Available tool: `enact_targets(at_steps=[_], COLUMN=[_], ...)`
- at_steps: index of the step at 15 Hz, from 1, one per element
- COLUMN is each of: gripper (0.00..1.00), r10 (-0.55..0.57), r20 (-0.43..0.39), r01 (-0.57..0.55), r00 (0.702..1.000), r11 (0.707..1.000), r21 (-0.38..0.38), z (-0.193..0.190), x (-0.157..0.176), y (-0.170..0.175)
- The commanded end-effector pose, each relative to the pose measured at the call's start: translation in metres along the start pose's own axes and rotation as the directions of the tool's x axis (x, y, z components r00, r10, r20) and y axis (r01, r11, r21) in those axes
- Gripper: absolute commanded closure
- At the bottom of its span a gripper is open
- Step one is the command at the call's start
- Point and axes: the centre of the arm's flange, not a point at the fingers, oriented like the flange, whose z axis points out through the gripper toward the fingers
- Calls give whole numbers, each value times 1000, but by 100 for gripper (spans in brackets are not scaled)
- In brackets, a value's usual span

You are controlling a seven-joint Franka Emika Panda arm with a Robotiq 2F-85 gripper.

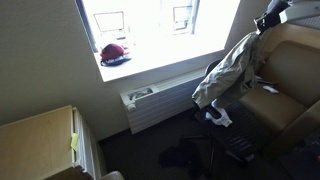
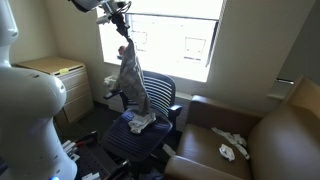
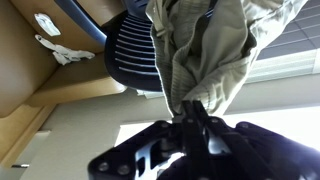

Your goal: Remove the clothing from the armrest of the chair and place it on the sofa

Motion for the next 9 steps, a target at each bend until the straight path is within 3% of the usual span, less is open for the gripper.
enact_targets(at_steps=[1,5,9], gripper=[99,99,99], r10=[53,179,311], r20=[-45,-178,-303], r01=[-57,-219,-408], r00=[998,968,901], r11=[993,947,846], r21=[-100,-235,-342], z=[15,23,15], x=[3,30,55], y=[17,128,247])
